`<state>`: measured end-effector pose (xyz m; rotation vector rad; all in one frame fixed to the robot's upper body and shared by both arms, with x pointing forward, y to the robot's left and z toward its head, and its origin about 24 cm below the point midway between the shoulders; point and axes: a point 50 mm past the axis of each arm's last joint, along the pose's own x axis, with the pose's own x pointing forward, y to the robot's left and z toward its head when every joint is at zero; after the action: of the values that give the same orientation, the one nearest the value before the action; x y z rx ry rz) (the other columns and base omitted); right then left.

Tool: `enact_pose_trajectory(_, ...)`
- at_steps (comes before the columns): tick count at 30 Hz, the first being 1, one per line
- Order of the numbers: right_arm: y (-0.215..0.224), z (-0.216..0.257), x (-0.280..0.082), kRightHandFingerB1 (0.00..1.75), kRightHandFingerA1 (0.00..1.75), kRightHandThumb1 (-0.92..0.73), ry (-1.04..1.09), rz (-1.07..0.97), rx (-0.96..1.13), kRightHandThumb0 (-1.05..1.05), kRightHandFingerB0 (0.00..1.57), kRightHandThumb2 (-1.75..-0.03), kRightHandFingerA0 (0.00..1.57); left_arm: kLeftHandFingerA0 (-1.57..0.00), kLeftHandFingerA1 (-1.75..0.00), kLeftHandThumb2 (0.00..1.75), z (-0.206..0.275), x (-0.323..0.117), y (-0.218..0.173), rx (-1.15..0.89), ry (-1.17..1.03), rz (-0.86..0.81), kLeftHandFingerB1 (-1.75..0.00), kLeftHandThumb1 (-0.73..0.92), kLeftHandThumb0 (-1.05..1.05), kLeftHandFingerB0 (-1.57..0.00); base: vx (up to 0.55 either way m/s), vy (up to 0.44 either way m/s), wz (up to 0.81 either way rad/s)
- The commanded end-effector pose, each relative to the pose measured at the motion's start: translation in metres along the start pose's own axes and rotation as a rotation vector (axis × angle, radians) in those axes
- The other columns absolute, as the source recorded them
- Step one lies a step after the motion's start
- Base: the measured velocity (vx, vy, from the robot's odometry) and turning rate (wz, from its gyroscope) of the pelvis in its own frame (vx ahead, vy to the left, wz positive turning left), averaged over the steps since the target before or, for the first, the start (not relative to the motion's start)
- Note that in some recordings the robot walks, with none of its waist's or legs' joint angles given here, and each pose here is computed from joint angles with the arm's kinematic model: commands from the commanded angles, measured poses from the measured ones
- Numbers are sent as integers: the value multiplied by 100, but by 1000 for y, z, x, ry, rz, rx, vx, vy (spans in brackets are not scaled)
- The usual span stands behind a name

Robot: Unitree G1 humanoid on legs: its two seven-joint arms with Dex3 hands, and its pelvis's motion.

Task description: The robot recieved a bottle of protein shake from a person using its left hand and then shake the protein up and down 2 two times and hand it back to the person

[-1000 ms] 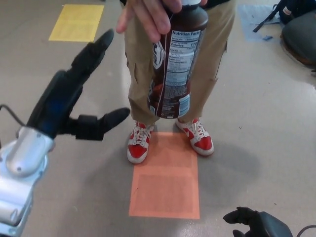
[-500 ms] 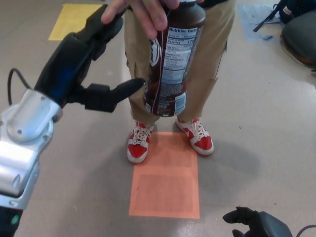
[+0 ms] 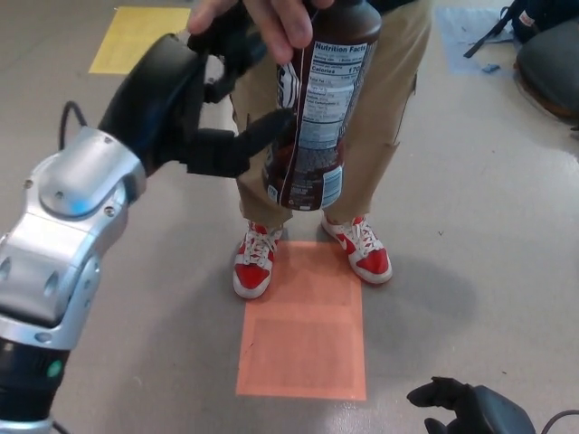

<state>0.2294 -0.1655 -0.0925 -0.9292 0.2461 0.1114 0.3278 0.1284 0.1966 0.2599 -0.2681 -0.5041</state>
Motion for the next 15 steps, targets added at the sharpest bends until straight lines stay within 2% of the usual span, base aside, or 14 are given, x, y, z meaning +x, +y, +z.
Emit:
enact_pose_trajectory(1,-14,3,6,44,47,-77,-84,-68,-21,-27,78,-63,93,0,-18,86,-15,3,-62,-397,506,-411,0,49,-82,0,0,0,0)
enact_pose_trajectory(3,-15,4,7,44,47,-76,-89,-65,-32,-27,78,-64,93,0,-16,85,-22,0,-67,-422,545,-411,0,48,-81,0,0,0,0)
enact_pose_trajectory(4,-15,5,8,44,48,-77,-89,-64,-31,-27,78,-63,92,0,-13,57,-24,0,-68,-433,553,-409,0,55,-81,0,0,0,0)
enact_pose_trajectory(7,-16,6,9,44,49,-77,-98,-68,-36,-27,78,-63,94,0,-11,58,-28,-2,-71,-420,566,-432,0,56,-83,0,0,0,0)
enact_pose_trajectory(12,-18,7,10,44,49,-73,-108,-71,-36,-26,77,-64,95,0,-19,58,-32,-3,-77,-414,591,-448,0,56,-85,0,0,0,0)
enact_pose_trajectory(13,-18,7,10,44,49,-73,-106,-71,-26,-25,77,-64,94,0,-20,81,-31,-3,-78,-412,593,-452,0,44,-79,0,0,0,0)
enact_pose_trajectory(15,-19,8,11,44,49,-73,-104,-72,-26,-25,77,-64,94,0,-19,85,-29,-1,-78,-414,596,-459,0,47,-80,0,0,0,0)
